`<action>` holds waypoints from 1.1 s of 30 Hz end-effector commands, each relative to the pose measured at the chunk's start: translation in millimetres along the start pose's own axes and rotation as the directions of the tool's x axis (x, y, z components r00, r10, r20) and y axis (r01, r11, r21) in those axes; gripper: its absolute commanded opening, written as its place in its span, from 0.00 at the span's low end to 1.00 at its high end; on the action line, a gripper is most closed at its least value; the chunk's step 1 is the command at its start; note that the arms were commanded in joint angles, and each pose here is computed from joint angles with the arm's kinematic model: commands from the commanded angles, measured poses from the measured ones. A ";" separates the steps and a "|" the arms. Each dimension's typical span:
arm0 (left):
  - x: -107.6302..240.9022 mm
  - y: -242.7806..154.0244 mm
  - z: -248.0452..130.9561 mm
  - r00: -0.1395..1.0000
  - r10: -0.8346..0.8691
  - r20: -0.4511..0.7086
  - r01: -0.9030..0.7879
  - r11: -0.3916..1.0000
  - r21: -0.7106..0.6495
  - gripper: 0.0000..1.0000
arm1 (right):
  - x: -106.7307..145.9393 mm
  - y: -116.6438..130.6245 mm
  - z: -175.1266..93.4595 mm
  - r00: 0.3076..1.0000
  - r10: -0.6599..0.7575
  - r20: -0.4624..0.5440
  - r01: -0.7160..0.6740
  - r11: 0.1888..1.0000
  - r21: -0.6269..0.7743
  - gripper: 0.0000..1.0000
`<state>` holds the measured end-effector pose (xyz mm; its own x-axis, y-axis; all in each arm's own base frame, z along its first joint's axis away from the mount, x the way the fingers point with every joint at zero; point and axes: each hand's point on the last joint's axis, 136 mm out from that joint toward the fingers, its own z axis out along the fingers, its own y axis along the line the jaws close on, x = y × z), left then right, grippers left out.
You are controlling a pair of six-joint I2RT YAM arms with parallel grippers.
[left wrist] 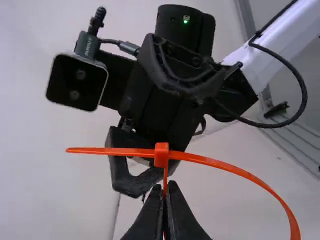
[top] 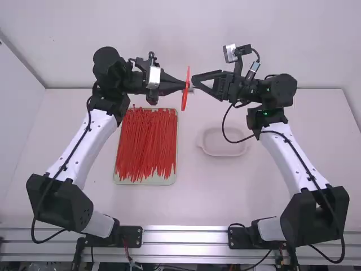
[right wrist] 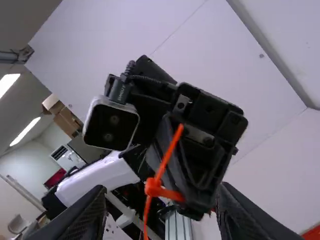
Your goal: Fasten the cable tie
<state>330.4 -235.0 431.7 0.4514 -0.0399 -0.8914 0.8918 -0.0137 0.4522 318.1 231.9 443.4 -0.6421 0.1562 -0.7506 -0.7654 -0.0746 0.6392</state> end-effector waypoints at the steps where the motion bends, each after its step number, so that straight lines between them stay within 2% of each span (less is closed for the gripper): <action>1: -7.0 -8.1 3.3 1.000 0.001 0.012 -0.001 1.000 0.029 0.02 | -5.4 8.1 1.0 1.000 -0.009 0.013 0.009 1.000 -0.013 0.59; 12: -12.7 -20.5 22.5 0.999 -0.002 0.037 -0.001 0.997 0.079 0.02 | -8.0 10.8 1.2 1.000 -0.011 0.027 0.012 1.000 -0.018 0.57; 25: -7.1 -10.1 8.0 1.000 -0.013 0.014 0.013 0.999 0.035 0.02 | -8.0 10.7 1.2 1.000 -0.003 0.027 0.004 1.000 -0.018 0.45; 33: -8.4 -12.8 12.1 1.000 -0.014 0.020 0.014 0.999 0.047 0.02 | -7.5 11.8 3.5 1.000 -0.003 0.028 0.003 1.000 -0.023 0.45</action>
<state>324.0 -243.9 429.5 0.4318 -0.0485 -0.9007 0.9001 -0.0413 0.4337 315.6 231.6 450.3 -0.6503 0.1712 -0.7402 -0.7584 -0.0905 0.6454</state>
